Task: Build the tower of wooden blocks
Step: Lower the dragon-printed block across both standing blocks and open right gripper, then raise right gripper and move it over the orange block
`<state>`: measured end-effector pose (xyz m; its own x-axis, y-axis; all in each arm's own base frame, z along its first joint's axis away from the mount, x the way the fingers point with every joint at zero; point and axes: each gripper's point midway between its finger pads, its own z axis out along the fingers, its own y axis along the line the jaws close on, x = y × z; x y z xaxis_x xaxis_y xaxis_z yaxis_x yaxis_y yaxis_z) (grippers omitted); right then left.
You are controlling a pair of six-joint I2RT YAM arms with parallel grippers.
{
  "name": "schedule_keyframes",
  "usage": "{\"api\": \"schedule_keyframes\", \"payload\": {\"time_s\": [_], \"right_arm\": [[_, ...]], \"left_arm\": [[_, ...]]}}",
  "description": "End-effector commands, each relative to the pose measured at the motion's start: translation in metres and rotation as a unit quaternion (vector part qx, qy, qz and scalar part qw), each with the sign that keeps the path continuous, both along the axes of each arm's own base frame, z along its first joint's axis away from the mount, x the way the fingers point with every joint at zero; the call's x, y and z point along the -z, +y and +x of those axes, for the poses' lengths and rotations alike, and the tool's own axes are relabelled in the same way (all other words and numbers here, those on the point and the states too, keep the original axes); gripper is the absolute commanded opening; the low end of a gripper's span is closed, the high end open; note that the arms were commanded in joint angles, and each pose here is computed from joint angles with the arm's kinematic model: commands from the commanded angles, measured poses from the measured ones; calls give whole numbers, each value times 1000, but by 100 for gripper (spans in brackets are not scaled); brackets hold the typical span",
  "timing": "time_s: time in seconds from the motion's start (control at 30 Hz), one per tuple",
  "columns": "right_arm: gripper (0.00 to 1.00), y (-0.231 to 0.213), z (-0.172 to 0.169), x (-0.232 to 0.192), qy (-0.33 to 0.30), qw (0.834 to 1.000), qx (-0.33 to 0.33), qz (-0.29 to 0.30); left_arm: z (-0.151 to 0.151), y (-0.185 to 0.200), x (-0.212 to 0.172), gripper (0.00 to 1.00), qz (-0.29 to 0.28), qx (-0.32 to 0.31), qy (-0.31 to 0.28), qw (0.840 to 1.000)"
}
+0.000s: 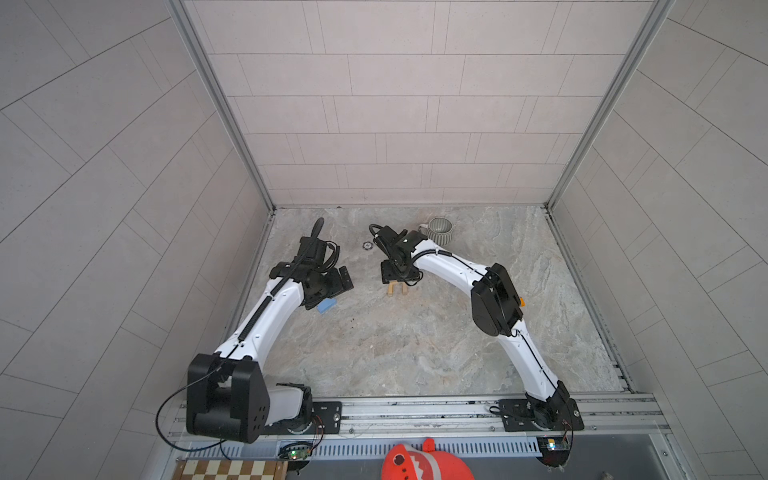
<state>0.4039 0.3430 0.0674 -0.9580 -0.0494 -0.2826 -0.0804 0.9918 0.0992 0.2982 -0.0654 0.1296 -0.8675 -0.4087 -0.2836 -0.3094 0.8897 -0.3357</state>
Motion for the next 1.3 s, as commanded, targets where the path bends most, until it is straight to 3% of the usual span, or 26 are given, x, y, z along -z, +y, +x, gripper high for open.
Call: {"api": "schedule_keyframes", "payload": {"time_s": [0.0, 0.3, 0.57, 1.0, 1.27], "right_arm": [[75, 1, -1, -7, -7, 1000, -2, -5], [86, -9, -2, -45, -42, 999, -32, -6], [87, -63, -12, -69, -66, 998, -19, 5], [86, -234, -48, -46, -51, 987, 146, 49], [85, -295, -59, -19, -40, 973, 223, 39]], "left_arm": [[-2, 2, -5, 100, 1, 4, -10, 1000], [0, -7, -14, 100, -9, 41, -34, 999], [2, -28, -25, 100, 24, 73, -50, 996], [20, -128, -33, 100, 75, 167, -67, 981], [23, -161, -31, 100, 90, 205, -61, 973]]}}
